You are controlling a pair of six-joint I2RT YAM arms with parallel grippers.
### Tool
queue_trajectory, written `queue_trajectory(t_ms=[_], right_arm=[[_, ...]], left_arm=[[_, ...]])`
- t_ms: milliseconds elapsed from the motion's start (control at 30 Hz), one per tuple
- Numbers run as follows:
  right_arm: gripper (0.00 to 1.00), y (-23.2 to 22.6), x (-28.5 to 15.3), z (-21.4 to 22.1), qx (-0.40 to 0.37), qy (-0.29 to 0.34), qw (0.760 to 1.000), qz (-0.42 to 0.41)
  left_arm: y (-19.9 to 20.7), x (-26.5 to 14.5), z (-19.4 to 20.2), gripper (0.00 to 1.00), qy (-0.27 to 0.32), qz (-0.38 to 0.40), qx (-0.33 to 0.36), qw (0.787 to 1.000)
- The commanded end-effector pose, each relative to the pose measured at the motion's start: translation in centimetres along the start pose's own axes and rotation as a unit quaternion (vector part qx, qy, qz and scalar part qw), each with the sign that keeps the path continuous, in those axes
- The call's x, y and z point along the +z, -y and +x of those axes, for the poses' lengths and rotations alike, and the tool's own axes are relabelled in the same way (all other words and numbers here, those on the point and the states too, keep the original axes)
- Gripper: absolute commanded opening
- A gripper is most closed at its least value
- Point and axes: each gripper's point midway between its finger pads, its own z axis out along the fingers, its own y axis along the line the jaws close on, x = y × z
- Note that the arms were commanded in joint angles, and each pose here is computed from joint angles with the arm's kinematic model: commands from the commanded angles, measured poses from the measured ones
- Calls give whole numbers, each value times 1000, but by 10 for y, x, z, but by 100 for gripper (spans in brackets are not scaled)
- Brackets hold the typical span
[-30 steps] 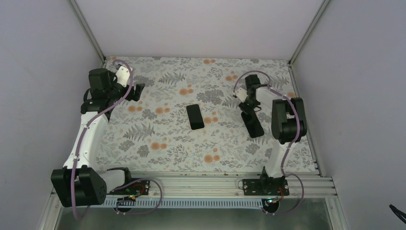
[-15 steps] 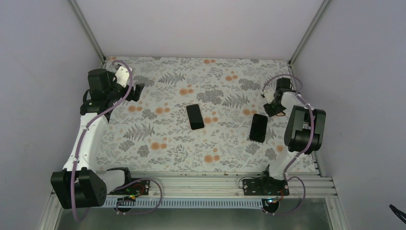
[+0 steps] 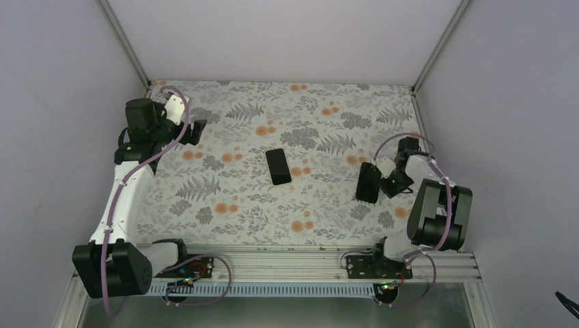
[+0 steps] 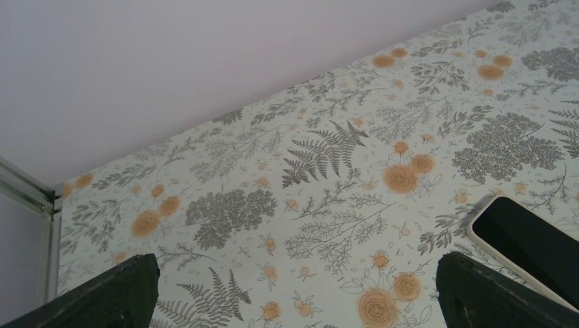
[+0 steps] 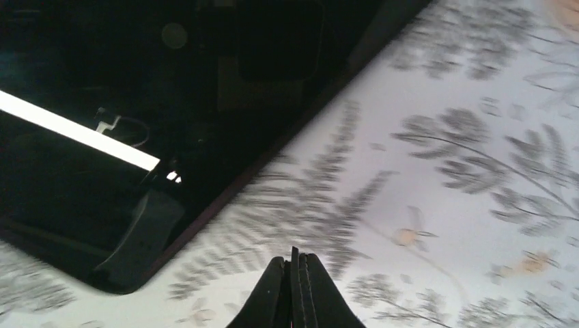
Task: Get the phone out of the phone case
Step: Adjust the phone at the center of the board.
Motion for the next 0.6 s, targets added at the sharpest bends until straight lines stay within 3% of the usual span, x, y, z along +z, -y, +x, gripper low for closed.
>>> queue_trajectory(t_ms=[0, 267, 367, 567], right_arm=[[4, -58, -6, -1, -65, 16, 994, -89], [4, -113, -13, -69, -123, 84, 975, -166], [4, -115, -14, -103, -132, 105, 973, -160], [4, -111, -2, -126, -136, 94, 975, -148]], left_arm=[[3, -5, -4, 100, 10, 11, 7, 1000], [0, -4, -5, 100, 9, 3, 6, 1000], [-1, -6, -5, 100, 9, -1, 7, 1000], [-2, -8, -3, 100, 8, -10, 9, 1000]])
